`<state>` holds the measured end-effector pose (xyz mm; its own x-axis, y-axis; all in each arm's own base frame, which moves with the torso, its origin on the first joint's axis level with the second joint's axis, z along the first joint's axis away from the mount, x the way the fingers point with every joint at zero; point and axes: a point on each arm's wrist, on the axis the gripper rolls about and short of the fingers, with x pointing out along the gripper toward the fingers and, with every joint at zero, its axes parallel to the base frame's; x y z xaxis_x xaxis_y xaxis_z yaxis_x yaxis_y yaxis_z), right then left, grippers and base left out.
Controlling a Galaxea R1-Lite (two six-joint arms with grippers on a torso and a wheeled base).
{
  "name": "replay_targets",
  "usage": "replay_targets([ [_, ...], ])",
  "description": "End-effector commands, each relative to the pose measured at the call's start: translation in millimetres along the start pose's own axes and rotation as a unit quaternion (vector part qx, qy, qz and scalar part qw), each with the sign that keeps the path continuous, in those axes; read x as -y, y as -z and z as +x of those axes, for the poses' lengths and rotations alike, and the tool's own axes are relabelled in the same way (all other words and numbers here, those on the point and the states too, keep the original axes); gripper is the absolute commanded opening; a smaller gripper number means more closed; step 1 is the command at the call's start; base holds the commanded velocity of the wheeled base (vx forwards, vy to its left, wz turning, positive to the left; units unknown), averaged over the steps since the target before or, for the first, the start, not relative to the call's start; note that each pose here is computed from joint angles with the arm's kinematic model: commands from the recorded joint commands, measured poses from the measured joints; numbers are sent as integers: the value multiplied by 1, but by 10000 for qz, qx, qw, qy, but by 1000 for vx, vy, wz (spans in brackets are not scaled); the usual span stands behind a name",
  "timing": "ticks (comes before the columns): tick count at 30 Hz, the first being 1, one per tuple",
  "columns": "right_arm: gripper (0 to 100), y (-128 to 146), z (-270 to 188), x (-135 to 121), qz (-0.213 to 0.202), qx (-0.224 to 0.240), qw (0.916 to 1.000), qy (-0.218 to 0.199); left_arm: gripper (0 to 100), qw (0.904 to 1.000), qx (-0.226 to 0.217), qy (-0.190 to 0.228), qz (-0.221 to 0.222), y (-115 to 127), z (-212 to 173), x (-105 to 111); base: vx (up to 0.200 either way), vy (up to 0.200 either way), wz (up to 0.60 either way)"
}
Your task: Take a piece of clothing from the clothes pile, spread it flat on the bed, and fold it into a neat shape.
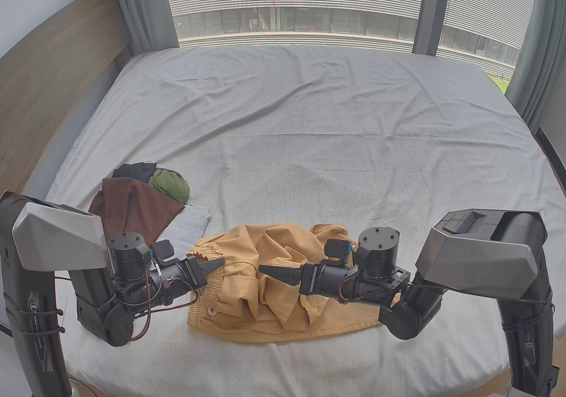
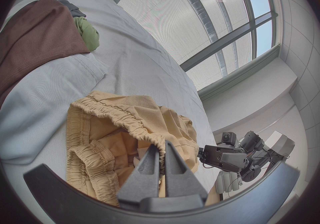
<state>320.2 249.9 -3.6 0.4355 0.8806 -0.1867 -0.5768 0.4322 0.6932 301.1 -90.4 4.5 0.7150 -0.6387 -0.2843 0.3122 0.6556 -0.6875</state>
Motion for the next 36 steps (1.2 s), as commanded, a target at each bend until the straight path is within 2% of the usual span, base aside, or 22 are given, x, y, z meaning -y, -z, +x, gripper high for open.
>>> replay_targets([
  [1,100,0,10,1,-33,0,10000,-60,0,10000,0,12,8,0,0,1,0,0,0],
  [7,100,2,17,6,-24,-12,10000,-41,0,10000,11,20,14,-1,0,1,0,0,0],
  [8,0,2,17,6,-24,-12,10000,-41,0,10000,11,20,14,-1,0,1,0,0,0],
  [27,0,1,16,5,-71,107,9999,-49,0,10000,-39,40,-7,1,0,0,0,0,0],
  [28,0,1,16,5,-71,107,9999,-49,100,10000,-23,43,-2,0,0,1,0,0,0],
  [36,0,-1,16,3,-85,117,9999,-58,100,9999,-110,-15,-83,4,-7,1,0,0,0],
])
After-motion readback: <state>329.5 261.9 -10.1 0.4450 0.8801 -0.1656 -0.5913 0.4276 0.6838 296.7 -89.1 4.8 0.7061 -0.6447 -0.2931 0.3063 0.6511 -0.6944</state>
